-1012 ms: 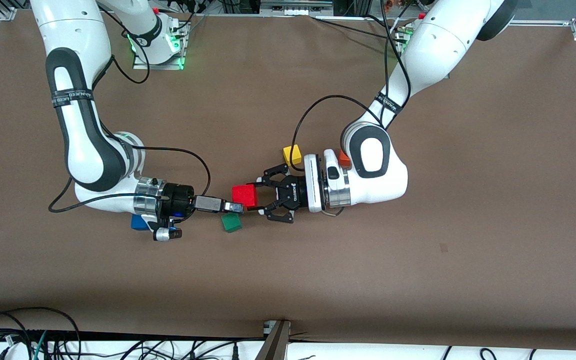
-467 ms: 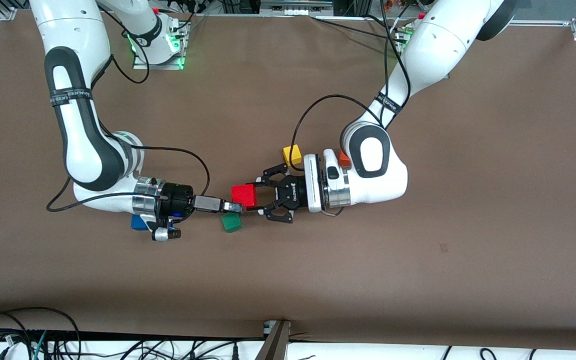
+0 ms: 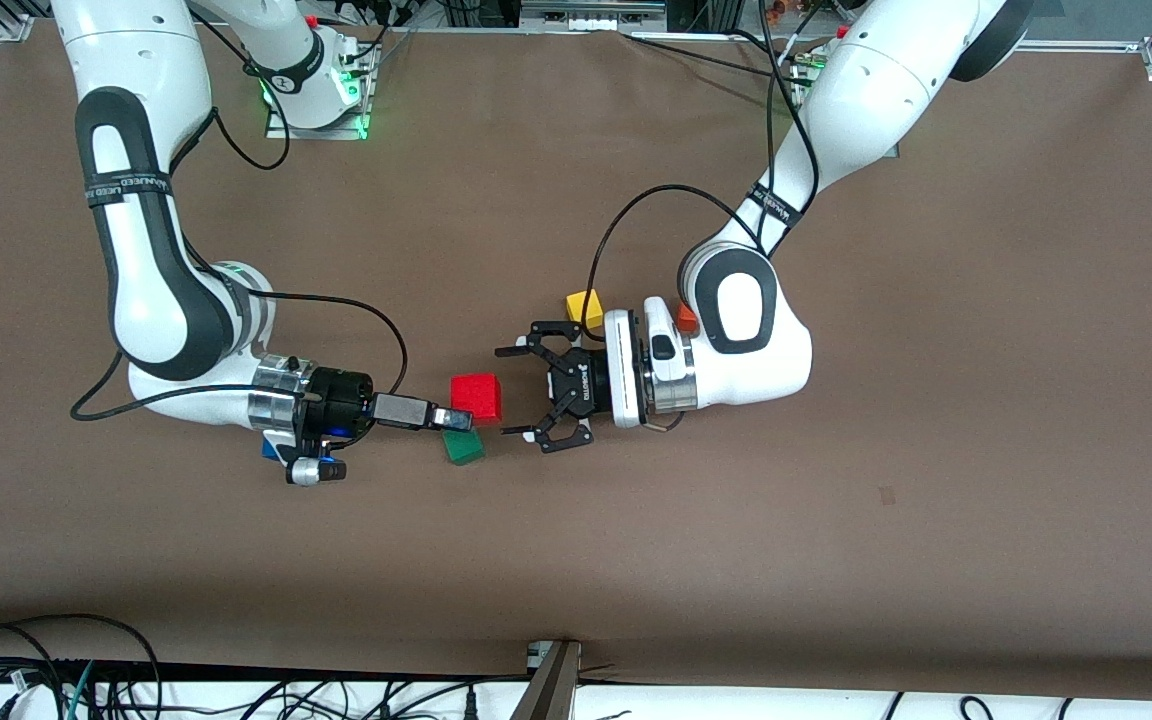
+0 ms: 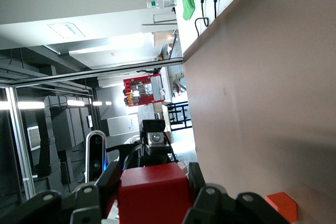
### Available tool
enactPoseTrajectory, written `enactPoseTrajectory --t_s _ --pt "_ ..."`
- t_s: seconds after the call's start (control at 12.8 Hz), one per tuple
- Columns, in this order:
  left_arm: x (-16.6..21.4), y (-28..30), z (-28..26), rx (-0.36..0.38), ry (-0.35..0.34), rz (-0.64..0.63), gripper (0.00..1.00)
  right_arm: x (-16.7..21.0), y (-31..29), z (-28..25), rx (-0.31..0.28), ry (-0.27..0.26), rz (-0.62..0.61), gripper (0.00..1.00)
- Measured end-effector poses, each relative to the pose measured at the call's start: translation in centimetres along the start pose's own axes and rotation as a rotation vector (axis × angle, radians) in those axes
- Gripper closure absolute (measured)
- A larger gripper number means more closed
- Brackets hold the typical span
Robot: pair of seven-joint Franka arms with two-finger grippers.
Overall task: Pass red block to right arm, stack on blue
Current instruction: 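Open the left gripper and withdraw it while the right gripper pulls away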
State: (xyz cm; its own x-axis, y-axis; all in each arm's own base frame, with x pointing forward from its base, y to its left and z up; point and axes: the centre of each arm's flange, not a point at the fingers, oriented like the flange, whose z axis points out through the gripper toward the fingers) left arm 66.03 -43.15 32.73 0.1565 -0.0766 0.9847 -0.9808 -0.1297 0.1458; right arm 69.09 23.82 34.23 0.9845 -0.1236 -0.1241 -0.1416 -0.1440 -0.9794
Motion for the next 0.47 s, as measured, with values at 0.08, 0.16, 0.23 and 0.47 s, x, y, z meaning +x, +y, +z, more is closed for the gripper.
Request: enactPoseTrajectory --t_s 0.08,0.16,0.23,0.47 --pt "0.0 0.0 0.0 0.0 0.0 0.0 0.0 0.1 0.0 -0.5 -0.024 -0.002 -0.013 0.42" --pt "0.0 -0.1 -0.1 0.003 -0.002 0.0 0.0 0.4 0.0 -1.2 -0.056 -0.007 -0.028 0.42" --pt "-0.1 -0.4 -0.5 0.009 -0.003 0.001 0.0 0.6 -0.1 -2.4 -0.091 -0.018 -0.041 0.42" --pt "-0.5 -2.4 -3.0 0.051 -0.011 -0.041 0.0 1.6 -0.8 -7.6 -0.215 -0.039 -0.092 0.42"
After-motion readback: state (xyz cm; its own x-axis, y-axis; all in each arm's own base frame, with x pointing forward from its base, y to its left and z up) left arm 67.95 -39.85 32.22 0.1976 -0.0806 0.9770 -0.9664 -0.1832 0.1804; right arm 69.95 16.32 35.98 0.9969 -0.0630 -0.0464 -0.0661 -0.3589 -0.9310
